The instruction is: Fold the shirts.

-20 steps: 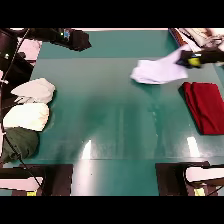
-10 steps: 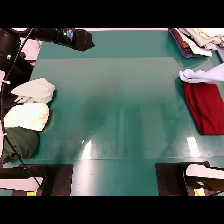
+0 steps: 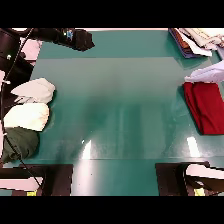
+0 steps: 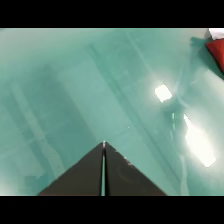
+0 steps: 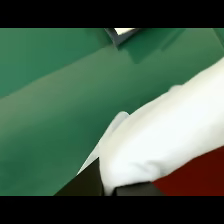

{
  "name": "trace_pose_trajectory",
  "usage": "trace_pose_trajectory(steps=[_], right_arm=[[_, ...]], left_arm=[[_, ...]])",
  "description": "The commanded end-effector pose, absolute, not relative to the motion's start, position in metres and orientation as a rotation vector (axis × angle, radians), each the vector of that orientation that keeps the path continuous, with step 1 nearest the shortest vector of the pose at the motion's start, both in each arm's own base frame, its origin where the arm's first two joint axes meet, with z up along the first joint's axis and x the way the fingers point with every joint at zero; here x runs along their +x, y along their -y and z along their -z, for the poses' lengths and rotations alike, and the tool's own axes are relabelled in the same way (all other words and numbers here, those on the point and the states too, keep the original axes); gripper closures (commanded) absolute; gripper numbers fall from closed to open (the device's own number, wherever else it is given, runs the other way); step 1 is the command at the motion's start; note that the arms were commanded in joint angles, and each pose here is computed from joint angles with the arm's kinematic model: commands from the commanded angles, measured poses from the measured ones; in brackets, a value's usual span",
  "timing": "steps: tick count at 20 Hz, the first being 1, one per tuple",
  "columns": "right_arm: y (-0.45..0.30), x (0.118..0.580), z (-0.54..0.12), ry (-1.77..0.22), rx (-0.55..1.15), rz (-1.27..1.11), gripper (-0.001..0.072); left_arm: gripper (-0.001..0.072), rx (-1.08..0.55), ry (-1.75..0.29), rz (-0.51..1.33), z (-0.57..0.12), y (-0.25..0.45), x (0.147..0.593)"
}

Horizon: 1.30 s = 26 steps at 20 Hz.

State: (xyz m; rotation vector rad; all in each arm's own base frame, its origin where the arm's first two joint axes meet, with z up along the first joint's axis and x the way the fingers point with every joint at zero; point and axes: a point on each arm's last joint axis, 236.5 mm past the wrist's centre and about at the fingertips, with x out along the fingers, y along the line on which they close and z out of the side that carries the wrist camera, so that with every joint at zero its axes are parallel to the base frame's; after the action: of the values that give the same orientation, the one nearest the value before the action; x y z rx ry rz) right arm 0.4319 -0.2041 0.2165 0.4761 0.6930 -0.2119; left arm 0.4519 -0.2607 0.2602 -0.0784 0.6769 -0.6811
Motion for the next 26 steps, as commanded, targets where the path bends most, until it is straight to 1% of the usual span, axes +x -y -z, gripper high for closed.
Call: trace_pose_trajectory(steps=[1,5,8,9,10,11,12,15,17,20,22,24,26], right_arm=[[0.209,0.401,-0.193,-0.856,0.426,0.265,0.0699],[0.223,0.369,-0.174,-0.987,0.406,0.37,0.0699],[0.216,0.355,-0.169,-1.017,0.411,0.381,0.0696],[0.217,0.346,-0.162,-1.036,0.404,0.401,0.0656],[0.221,0.336,-0.155,-1.06,0.387,0.433,0.0432],[0.225,0.323,-0.147,-1.091,0.372,0.473,0.0158],[0.229,0.312,-0.14,-1.116,0.368,0.515,0.0036],[0.228,0.293,-0.133,-1.131,0.394,0.552,0.004],[0.214,0.297,-0.142,-1.098,0.41,0.513,0.0043],[0.152,0.334,-0.175,-0.957,0.476,0.293,0.0093],[0.097,0.356,-0.2,-0.883,0.484,0.122,0.0093],[0.049,0.365,-0.213,-0.861,0.431,-0.002,0.0093],[-0.004,0.366,-0.219,-0.872,0.359,-0.131,0.0093]], left_arm=[[0.0686,-0.074,-0.68,0.683,-0.259,0.261,0.451],[0.0686,-0.073,-0.683,0.683,-0.259,0.261,0.451],[0.0686,-0.07,-0.686,0.684,-0.258,0.26,0.45],[0.0686,-0.07,-0.686,0.684,-0.258,0.26,0.45],[0.0686,-0.071,-0.685,0.684,-0.258,0.26,0.45],[0.0686,-0.07,-0.685,0.684,-0.258,0.26,0.45],[0.0686,-0.064,-0.683,0.686,-0.258,0.26,0.45],[0.0686,-0.064,-0.684,0.687,-0.258,0.261,0.45],[0.0686,-0.065,-0.683,0.687,-0.258,0.261,0.45],[0.0686,-0.067,-0.677,0.685,-0.26,0.261,0.451],[0.0686,-0.062,-0.68,0.682,-0.259,0.26,0.451],[0.0686,-0.052,-0.717,0.69,-0.252,0.259,0.445],[0.0686,-0.056,-0.706,0.689,-0.254,0.26,0.446]])
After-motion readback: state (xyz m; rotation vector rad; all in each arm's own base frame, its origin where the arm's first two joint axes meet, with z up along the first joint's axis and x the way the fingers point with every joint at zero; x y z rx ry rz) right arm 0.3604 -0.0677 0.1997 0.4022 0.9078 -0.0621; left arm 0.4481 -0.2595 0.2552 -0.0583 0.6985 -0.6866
